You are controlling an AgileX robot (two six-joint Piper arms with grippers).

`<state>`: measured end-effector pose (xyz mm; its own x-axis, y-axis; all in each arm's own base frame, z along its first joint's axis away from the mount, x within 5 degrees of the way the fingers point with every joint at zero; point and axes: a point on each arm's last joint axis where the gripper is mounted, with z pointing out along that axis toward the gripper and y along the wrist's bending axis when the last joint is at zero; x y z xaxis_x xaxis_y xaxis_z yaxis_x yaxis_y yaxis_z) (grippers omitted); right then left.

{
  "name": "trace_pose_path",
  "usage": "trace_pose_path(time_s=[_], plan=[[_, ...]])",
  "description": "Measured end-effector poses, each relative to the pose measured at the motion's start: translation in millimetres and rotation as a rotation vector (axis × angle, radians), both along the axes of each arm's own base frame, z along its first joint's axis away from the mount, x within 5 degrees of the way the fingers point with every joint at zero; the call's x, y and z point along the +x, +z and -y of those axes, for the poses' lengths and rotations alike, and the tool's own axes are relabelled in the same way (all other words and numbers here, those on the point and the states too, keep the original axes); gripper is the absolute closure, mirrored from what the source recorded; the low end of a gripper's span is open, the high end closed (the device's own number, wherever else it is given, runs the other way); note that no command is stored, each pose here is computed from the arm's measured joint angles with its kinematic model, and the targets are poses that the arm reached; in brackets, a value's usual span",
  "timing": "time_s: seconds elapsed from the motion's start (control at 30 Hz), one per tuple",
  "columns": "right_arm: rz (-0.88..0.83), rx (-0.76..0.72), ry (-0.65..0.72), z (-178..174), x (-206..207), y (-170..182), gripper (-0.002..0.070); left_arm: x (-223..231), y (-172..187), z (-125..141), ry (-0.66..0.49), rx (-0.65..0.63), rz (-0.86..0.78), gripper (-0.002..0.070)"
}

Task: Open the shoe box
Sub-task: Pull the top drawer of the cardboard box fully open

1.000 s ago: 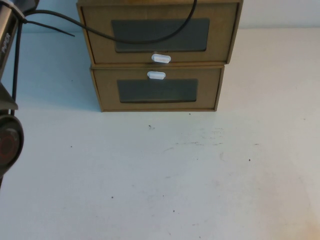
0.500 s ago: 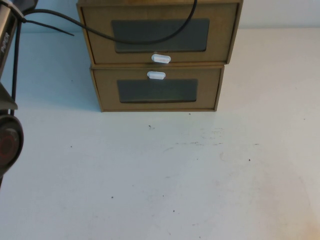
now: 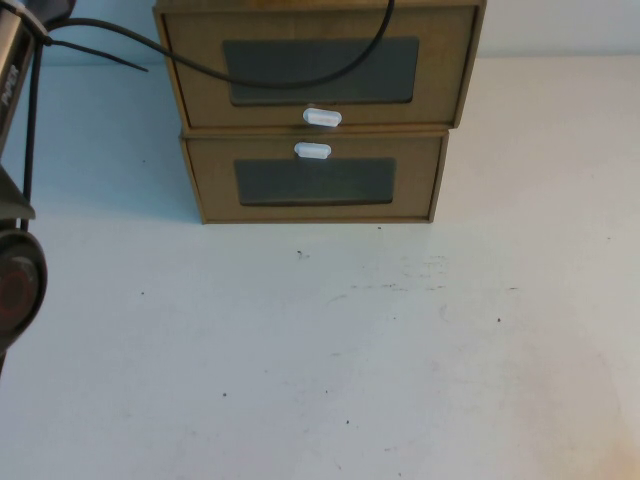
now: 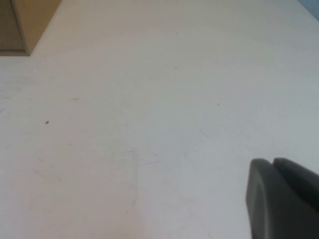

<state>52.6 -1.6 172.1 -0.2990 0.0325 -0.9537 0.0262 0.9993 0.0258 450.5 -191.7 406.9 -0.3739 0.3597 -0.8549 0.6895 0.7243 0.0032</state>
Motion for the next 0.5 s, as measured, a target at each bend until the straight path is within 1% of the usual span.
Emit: trace_pose_path(time_s=[0.1, 0.3, 0.4, 0.5], plan=[[0.063, 0.032, 0.005, -1.2, 1.6, 5.5, 0.0689, 0.0, 0.0, 0.0, 0.000, 0.000, -0.001, 0.0680], [0.261, 0.259, -0.002, -3.9, 4.1, 23.6, 0.0689, -0.9, 0.2, 1.0, -0.009, -0.012, -0.008, 0.0680], [0.323, 0.356, -0.016, -3.2, 4.2, 29.3, 0.0689, -1.4, 0.1, 1.6, -0.013, -0.018, -0.015, 0.0680], [0.368, 0.421, -0.029, -2.0, 4.0, 33.3, 0.0689, -1.7, 0.2, 1.9, -0.015, -0.022, -0.019, 0.0680]])
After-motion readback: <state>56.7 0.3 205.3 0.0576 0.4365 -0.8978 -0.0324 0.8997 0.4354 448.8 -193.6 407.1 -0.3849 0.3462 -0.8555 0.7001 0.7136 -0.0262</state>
